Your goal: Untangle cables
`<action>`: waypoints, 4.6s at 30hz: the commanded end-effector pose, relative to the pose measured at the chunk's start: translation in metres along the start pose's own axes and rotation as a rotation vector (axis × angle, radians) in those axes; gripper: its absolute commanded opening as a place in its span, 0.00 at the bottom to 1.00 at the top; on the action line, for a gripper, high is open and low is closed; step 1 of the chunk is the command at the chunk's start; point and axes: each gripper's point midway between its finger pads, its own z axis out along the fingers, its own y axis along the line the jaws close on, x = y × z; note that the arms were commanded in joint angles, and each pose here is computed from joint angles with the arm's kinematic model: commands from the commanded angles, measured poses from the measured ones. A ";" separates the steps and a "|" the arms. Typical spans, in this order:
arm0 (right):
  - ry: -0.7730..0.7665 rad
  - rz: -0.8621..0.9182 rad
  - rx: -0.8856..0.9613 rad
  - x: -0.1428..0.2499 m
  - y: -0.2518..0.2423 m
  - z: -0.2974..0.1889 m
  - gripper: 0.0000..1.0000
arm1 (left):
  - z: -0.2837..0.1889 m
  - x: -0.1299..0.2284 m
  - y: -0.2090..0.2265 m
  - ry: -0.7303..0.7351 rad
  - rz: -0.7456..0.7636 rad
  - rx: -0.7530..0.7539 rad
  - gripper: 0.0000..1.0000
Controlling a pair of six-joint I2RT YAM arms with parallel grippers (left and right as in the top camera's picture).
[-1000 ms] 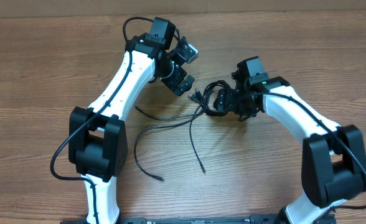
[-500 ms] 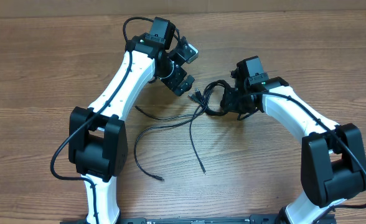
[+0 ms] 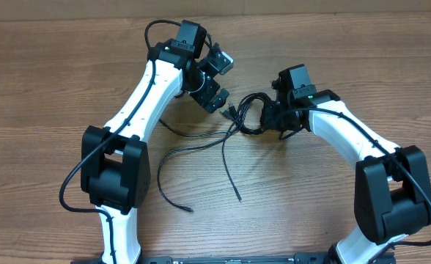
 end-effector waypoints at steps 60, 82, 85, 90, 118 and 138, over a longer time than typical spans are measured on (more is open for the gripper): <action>-0.539 -0.288 -0.121 0.006 0.077 -0.337 0.04 | -0.084 -0.054 -0.101 -0.240 0.710 0.050 1.00; -0.611 -0.207 0.117 -0.009 0.032 -0.344 0.04 | -0.098 -0.064 -0.132 -0.360 0.658 0.215 1.00; -0.616 -0.192 0.125 -0.011 0.027 -0.346 0.04 | -0.106 -0.067 -0.148 -0.415 0.660 0.306 1.00; -0.618 -0.179 0.127 -0.012 0.023 -0.347 0.05 | -0.110 -0.069 -0.156 -0.446 0.665 0.350 1.00; -0.614 -0.183 0.087 -0.012 0.030 -0.346 0.14 | -0.069 -0.062 -0.170 -0.385 0.592 0.483 0.99; -0.106 0.288 0.426 0.048 -0.051 -0.257 0.93 | -0.052 -0.080 -0.121 -0.304 0.302 0.221 1.00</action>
